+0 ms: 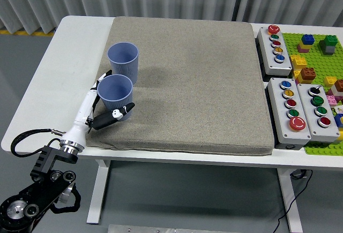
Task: Pick cup pour cup place
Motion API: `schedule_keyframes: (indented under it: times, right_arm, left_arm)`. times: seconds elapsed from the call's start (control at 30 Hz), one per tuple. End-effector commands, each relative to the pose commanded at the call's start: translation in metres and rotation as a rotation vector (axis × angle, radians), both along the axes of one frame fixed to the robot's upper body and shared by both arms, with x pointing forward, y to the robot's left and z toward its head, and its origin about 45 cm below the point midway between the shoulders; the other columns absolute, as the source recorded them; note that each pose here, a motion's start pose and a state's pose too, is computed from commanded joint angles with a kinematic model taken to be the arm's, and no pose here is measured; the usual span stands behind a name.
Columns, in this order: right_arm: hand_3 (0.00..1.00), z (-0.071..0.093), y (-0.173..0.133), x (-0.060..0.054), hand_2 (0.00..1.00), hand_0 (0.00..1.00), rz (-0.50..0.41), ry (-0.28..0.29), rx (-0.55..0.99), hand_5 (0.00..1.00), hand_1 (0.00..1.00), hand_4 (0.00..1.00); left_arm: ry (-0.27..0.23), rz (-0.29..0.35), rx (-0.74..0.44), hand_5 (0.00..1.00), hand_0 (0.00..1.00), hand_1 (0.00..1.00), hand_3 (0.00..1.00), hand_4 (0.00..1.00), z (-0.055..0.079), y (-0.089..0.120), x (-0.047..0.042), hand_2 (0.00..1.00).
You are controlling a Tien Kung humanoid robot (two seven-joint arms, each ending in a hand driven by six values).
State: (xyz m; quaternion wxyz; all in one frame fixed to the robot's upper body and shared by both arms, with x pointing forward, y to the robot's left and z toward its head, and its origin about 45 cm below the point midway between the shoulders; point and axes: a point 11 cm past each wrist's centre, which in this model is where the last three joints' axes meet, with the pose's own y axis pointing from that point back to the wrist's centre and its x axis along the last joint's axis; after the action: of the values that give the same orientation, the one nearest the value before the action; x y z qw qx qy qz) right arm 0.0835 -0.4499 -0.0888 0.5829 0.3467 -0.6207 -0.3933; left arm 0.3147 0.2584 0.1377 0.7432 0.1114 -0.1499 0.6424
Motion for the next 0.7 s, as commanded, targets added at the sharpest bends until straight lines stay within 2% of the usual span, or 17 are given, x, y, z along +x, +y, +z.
schedule_keyframes:
  times: [0.27, 0.43, 0.53, 0.63, 0.67, 0.7]
  right_arm:
    - [0.586, 0.000, 0.000, -0.001, 0.550, 0.647, 0.001, 0.003, 0.000, 0.016, 0.638, 0.002]
    - [0.586, 0.000, -0.001, -0.002, 0.550, 0.647, 0.004, 0.007, -0.001, 0.016, 0.638, 0.002]
    - [0.586, 0.000, -0.001, -0.004, 0.550, 0.647, 0.003, 0.010, -0.002, 0.016, 0.637, 0.002]
    - [0.586, 0.000, -0.002, -0.005, 0.550, 0.647, 0.000, 0.010, -0.003, 0.016, 0.637, 0.002]
    - [0.586, 0.000, -0.002, -0.005, 0.550, 0.647, 0.000, 0.010, -0.002, 0.016, 0.637, 0.002]
    - [0.586, 0.000, -0.002, -0.005, 0.550, 0.647, 0.000, 0.010, -0.002, 0.016, 0.637, 0.002]
  left_arm:
    - [-0.014, 0.021, 0.004, 0.485, 0.880, 0.904, 0.998, 0.998, 0.005, 0.010, -0.0078, 0.998]
    - [-0.013, 0.019, -0.001, 0.485, 0.880, 0.904, 0.998, 0.998, 0.008, 0.015, -0.0192, 0.998]
    - [-0.020, 0.034, -0.030, 0.501, 0.887, 0.907, 0.998, 0.998, 0.015, 0.022, -0.0295, 0.998]
    - [-0.047, 0.048, -0.045, 0.501, 0.887, 0.907, 0.998, 0.998, 0.027, 0.027, -0.0342, 0.998]
    - [-0.059, 0.051, -0.050, 0.560, 0.889, 0.908, 0.998, 0.998, 0.032, 0.029, -0.0341, 0.998]
    - [-0.068, 0.054, -0.053, 0.560, 0.889, 0.908, 0.998, 0.998, 0.035, 0.029, -0.0336, 0.998]
